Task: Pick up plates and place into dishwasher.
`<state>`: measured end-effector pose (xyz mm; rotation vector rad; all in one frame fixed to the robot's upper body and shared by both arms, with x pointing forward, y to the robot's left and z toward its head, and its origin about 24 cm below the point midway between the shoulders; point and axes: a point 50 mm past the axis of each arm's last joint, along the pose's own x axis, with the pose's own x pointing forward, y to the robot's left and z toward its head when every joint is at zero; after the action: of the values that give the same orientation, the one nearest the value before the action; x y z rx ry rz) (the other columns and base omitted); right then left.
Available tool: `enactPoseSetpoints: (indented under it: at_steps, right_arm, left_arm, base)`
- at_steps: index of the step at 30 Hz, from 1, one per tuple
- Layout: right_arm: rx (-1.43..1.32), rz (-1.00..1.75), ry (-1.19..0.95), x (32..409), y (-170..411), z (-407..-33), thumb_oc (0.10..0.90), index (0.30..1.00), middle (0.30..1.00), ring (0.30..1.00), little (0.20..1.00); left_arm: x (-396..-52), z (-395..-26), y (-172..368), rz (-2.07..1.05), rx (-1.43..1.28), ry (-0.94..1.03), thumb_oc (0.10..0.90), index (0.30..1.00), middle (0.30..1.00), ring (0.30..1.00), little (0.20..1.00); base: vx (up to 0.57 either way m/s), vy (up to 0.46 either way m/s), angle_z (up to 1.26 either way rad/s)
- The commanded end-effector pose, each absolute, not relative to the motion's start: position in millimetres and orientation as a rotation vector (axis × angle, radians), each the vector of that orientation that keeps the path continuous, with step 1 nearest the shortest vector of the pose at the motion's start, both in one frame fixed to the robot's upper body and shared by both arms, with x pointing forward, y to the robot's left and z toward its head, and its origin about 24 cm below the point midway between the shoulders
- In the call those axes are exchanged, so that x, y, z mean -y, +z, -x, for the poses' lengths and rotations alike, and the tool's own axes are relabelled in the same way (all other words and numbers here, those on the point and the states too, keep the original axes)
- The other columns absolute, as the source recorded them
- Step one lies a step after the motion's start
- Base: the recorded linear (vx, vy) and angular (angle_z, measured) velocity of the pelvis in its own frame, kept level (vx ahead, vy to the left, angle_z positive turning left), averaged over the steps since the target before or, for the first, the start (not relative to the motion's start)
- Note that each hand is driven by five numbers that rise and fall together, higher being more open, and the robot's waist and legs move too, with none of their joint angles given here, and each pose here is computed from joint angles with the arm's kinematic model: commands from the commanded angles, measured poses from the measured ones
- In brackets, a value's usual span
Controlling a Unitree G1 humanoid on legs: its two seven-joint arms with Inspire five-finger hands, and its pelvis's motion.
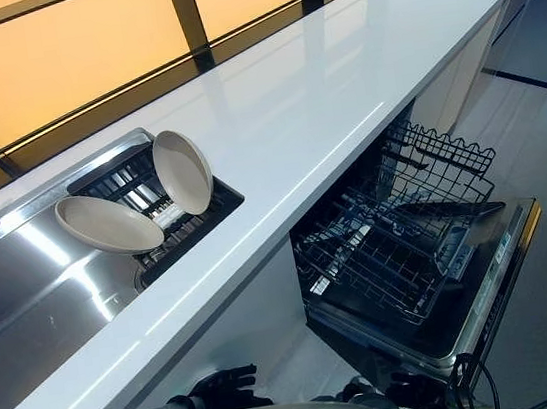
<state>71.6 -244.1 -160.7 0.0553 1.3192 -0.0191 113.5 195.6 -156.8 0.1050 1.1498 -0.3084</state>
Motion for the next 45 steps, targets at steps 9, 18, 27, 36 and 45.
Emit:
enactPoseSetpoints:
  at_steps: [9, 18, 27, 36, 45]
  right_arm:
    - [-1.268, -0.104, 0.076, 220, -161, -96, 0.8, 0.9, 0.9, 0.9, 0.9]
    - [-1.267, -0.087, 0.065, 231, -158, -100, 0.8, 0.9, 0.9, 0.9, 0.9]
    - [-1.25, -0.083, 0.087, 224, -158, -103, 0.8, 0.9, 0.9, 0.9, 0.9]
    - [-1.247, -0.091, 0.083, 217, -161, -102, 0.8, 0.9, 0.9, 0.9, 0.9]
    - [-1.257, -0.097, 0.082, 205, -164, -97, 0.8, 0.9, 0.9, 0.9, 0.9]
  left_arm:
    - [-196, -141, -145, 0.101, -1.013, -0.247, 0.8, 0.9, 0.9, 0.9, 0.9]
    - [-154, -165, -110, 0.733, -0.821, -0.631, 0.8, 0.9, 0.9, 0.9, 0.9]
    - [-91, -202, -17, 1.011, -0.398, -1.258, 0.8, 0.9, 0.9, 0.9, 0.9]
    - [-48, -204, 92, 1.489, -0.036, -1.675, 0.8, 0.9, 0.9, 0.9, 0.9]
    - [-100, -235, 182, 1.093, 0.733, -1.208, 0.8, 0.9, 0.9, 0.9, 0.9]
  base:
    - [0.0, 0.0, 0.0]
    - [-0.01, 0.009, 0.0]
    - [0.0, 0.0, 0.0]
    - [0.0, 0.0, 0.0]
    - [0.0, 0.0, 0.01]
